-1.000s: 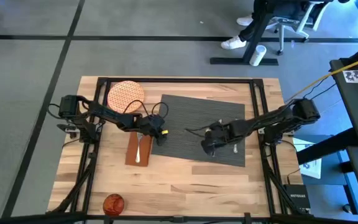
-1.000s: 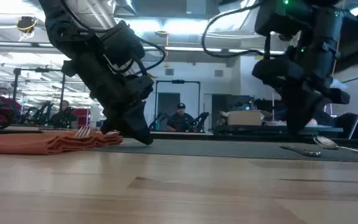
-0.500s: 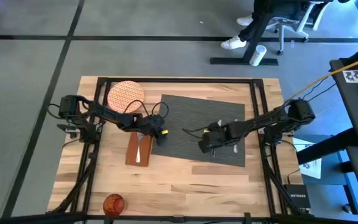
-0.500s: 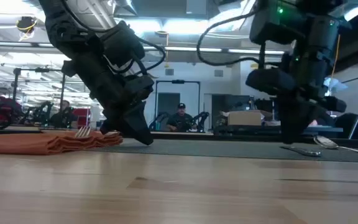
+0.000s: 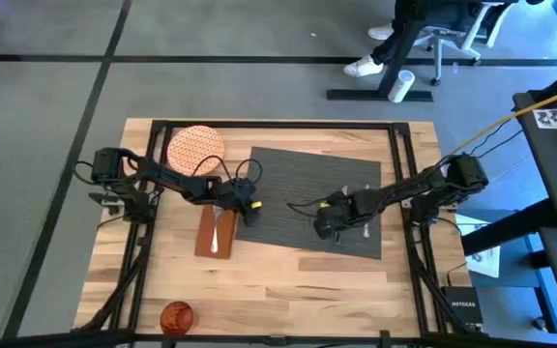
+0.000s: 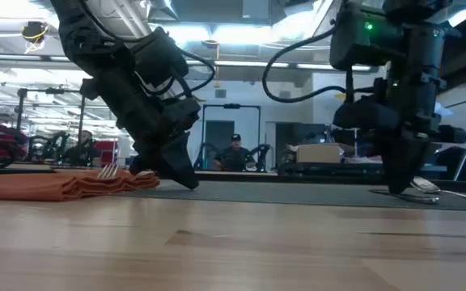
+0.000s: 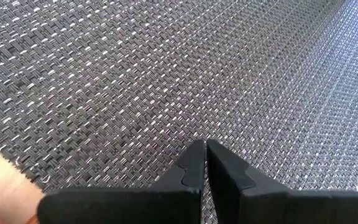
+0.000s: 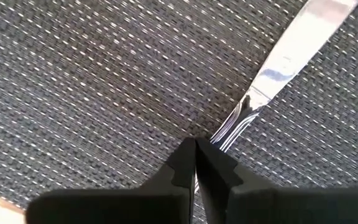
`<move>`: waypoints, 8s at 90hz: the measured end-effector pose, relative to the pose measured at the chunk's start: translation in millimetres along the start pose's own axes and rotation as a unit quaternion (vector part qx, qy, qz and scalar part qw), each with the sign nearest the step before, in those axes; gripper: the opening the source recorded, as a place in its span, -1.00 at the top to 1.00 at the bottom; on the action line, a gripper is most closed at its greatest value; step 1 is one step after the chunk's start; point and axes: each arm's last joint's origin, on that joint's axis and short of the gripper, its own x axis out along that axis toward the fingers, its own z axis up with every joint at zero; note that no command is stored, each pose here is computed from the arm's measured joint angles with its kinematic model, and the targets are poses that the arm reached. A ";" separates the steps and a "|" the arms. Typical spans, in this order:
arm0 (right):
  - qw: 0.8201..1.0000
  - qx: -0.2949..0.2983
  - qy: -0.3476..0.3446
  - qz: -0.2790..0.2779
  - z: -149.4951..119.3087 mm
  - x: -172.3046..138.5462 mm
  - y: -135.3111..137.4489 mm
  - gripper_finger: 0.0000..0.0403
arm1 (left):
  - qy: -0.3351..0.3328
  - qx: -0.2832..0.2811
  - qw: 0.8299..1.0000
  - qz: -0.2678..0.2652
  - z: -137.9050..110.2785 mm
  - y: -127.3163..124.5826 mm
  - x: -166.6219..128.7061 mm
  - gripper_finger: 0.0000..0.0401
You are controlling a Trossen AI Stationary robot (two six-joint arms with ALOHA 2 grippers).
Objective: Set table place
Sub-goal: Put the silver table knife on the gray tablemat to the left of the silver spoon, then adjust the gray tablemat
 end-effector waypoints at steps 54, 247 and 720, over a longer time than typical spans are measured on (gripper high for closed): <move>0.999 0.035 0.009 -0.041 -2.1 -0.3 -7.9 1.00 | 0.000 0.002 1.000 0.000 0.0 -0.2 0.0 1.00; 0.991 0.126 -0.050 -0.022 54.1 8.9 -43.9 1.00 | 0.016 0.017 1.000 -0.005 -8.3 -8.0 -0.9 1.00; 0.943 -0.186 -0.101 0.257 -62.9 -1.5 69.8 1.00 | 0.183 0.011 0.972 0.150 -87.8 -88.0 -172.2 1.00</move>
